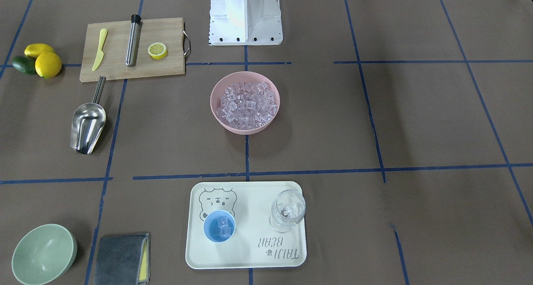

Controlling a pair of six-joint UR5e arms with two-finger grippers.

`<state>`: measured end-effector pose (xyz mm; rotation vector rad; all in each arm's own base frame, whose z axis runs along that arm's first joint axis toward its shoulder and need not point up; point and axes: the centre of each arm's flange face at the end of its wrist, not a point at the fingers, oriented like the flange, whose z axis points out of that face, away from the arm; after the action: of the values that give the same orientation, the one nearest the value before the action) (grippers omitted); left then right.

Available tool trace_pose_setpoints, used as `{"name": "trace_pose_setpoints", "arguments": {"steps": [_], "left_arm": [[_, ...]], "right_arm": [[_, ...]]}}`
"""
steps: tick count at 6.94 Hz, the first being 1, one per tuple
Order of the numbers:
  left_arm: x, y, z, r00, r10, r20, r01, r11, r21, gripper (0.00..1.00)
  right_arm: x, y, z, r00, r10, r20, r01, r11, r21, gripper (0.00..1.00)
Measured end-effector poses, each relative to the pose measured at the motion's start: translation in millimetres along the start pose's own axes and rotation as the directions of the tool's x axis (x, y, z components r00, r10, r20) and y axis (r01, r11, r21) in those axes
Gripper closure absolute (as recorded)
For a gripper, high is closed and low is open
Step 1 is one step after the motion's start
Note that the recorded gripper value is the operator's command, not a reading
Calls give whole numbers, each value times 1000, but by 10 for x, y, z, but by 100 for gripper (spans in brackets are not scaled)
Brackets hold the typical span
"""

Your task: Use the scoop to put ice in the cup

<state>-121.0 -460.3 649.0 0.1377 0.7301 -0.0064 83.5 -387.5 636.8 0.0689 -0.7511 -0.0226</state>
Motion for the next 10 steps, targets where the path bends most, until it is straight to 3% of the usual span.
{"name": "trace_pose_setpoints", "arguments": {"steps": [10], "left_arm": [[175,-23,202,999,34,-24,-35,999,-41,0]], "right_arm": [[103,35,115,1000,10,2,-10,1000,-23,0]]}}
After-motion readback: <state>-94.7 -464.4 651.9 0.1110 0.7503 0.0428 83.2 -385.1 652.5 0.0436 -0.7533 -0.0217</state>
